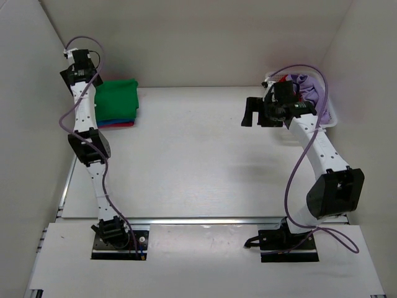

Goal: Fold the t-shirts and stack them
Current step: Put the neatly folded tshirt into the corner of the board with the left arm

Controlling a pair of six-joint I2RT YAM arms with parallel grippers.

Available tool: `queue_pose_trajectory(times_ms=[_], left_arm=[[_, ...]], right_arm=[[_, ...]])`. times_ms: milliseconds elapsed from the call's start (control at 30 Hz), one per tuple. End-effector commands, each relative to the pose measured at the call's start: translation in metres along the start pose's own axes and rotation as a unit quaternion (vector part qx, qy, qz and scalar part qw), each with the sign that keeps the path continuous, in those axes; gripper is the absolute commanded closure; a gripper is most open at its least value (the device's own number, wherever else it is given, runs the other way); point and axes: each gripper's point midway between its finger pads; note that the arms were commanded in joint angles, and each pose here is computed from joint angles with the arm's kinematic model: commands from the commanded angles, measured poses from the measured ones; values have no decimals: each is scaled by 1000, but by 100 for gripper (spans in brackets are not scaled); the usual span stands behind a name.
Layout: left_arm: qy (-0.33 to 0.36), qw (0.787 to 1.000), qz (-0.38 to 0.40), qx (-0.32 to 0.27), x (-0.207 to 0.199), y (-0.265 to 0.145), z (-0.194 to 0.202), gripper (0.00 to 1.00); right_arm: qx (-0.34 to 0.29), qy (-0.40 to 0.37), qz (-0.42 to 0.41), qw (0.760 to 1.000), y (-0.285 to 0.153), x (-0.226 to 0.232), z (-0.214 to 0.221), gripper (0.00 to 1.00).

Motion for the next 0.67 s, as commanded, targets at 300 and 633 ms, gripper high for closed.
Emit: queue_pose_trajectory(times_ms=[300, 633], left_arm=[[2, 969, 248, -1, 9, -267, -56, 7], [17, 966, 255, -29, 73, -351, 45, 6]], right_arm=[[0, 10, 73, 997, -31, -42, 48, 0], [-8, -48, 110, 993, -46, -29, 71, 1]])
Point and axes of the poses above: each gripper's point midway between its finger pads, its own y axis out along the fingers, its own x axis along the line the jaws close on, z = x × y, and after that the axes turned 11 degrees about -y, right-handed
